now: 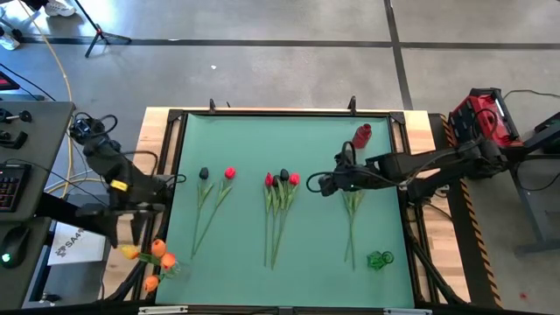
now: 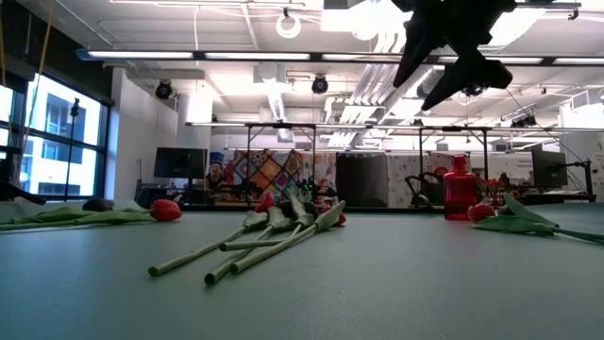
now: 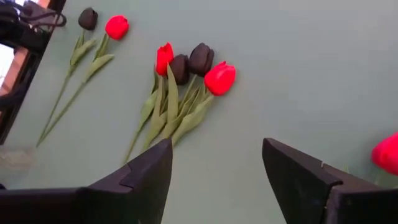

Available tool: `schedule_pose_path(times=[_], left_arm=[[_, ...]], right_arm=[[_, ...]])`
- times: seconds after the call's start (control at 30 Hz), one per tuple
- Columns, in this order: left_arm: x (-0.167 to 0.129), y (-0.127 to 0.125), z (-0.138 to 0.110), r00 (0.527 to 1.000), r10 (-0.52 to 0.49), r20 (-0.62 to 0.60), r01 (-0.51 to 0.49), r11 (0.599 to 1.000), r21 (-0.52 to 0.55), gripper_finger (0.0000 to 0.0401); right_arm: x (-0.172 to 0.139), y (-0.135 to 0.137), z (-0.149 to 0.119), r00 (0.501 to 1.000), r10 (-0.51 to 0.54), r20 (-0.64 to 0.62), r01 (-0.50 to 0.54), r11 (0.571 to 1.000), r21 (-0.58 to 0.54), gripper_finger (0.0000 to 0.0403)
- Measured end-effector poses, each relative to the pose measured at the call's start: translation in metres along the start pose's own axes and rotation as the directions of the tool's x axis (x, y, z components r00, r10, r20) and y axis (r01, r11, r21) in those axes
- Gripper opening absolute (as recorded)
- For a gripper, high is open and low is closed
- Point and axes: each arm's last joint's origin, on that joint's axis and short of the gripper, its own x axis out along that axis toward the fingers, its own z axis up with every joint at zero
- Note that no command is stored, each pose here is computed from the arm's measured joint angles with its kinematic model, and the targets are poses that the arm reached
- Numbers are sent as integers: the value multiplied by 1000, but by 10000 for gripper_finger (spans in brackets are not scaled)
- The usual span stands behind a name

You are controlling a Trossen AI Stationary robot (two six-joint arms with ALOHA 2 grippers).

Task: Sort flowers into vase by color
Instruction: Put the red tulip into the red vase

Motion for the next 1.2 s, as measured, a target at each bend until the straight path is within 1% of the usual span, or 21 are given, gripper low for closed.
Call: schedule_pose_path(times=[0.07, 0.13, 0.2, 0.27, 0.3, 0.33, 0.37, 0.43, 0.47, 0.5, 0.53, 0.6, 0.73, 0.8, 0.87, 0.9, 0.97, 1.03, 1.1, 1.13, 1.2], left_arm=[[-6, -6, 1, 1000, 16, 12, -16, 1000, 22, 196], [-12, -11, 1, 997, 67, 41, -70, 995, 76, 192], [-21, -16, 2, 985, 145, 97, -158, 977, 146, 191], [-31, -22, 5, 949, 236, 208, -279, 937, 210, 191], [-36, -26, 9, 914, 282, 293, -354, 905, 234, 191], [-41, -30, 12, 867, 324, 379, -431, 868, 246, 191], [-46, -33, 16, 807, 366, 463, -512, 825, 241, 191], [-58, -40, 21, 652, 452, 609, -660, 734, 161, 191], [-63, -42, 22, 576, 489, 654, -711, 695, 106, 191], [-65, -42, 22, 522, 518, 677, -738, 672, 55, 191], [-67, -41, 22, 490, 537, 687, -753, 657, 24, 191], [-63, -36, 23, 456, 565, 688, -767, 641, -18, 191], [-46, -19, 25, 444, 623, 644, -761, 641, -97, 190], [-34, -8, 29, 435, 651, 622, -769, 628, -118, 190], [-21, 3, 33, 416, 669, 616, -784, 607, -130, 190], [-16, 7, 37, 392, 679, 621, -793, 591, -146, 190], [-10, 14, 45, 322, 706, 631, -814, 547, -196, 190], [-6, 22, 55, 268, 720, 640, -822, 518, -239, 190], [-2, 30, 64, 251, 727, 639, -820, 510, -258, 190], [0, 35, 69, 247, 732, 635, -821, 506, -265, 190], [-1, 46, 79, 226, 750, 622, -829, 483, -281, 190]], right_arm=[[1, -1, 1, 1000, 0, -8, 0, 1000, -1, 238], [1, -1, 3, 1000, -2, -6, 2, 1000, -1, 238], [1, -2, 3, 1000, -8, -7, 8, 1000, 1, 238], [1, -2, 2, 1000, -14, -10, 14, 1000, 15, 238], [3, -3, 2, 1000, -19, -13, 19, 999, 35, 238], [4, -4, 1, 999, -27, -18, 28, 998, 59, 238], [7, -6, -1, 999, -45, -28, 47, 995, 89, 238], [11, -12, -5, 995, -96, -38, 101, 983, 157, 238], [12, -15, -7, 990, -131, -43, 137, 972, 193, 238], [12, -20, -9, 983, -175, -49, 182, 959, 219, 238], [12, -24, -10, 973, -225, -61, 233, 943, 237, 238], [10, -33, -13, 945, -315, -88, 327, 911, 252, 238], [4, -44, -17, 895, -412, -169, 443, 861, 249, 238], [2, -48, -18, 870, -439, -224, 485, 844, 228, 238], [1, -51, -18, 851, -473, -229, 517, 832, 203, 238], [1, -52, -18, 846, -486, -220, 525, 831, 184, 238], [6, -55, -16, 849, -490, -198, 522, 836, 171, 238], [17, -60, -14, 865, -460, -200, 490, 859, 145, 238], [33, -66, -12, 894, -399, -205, 428, 895, 124, 236], [39, -70, -11, 900, -382, -210, 411, 904, 119, 233], [48, -81, -9, 895, -380, -232, 414, 903, 118, 223]])
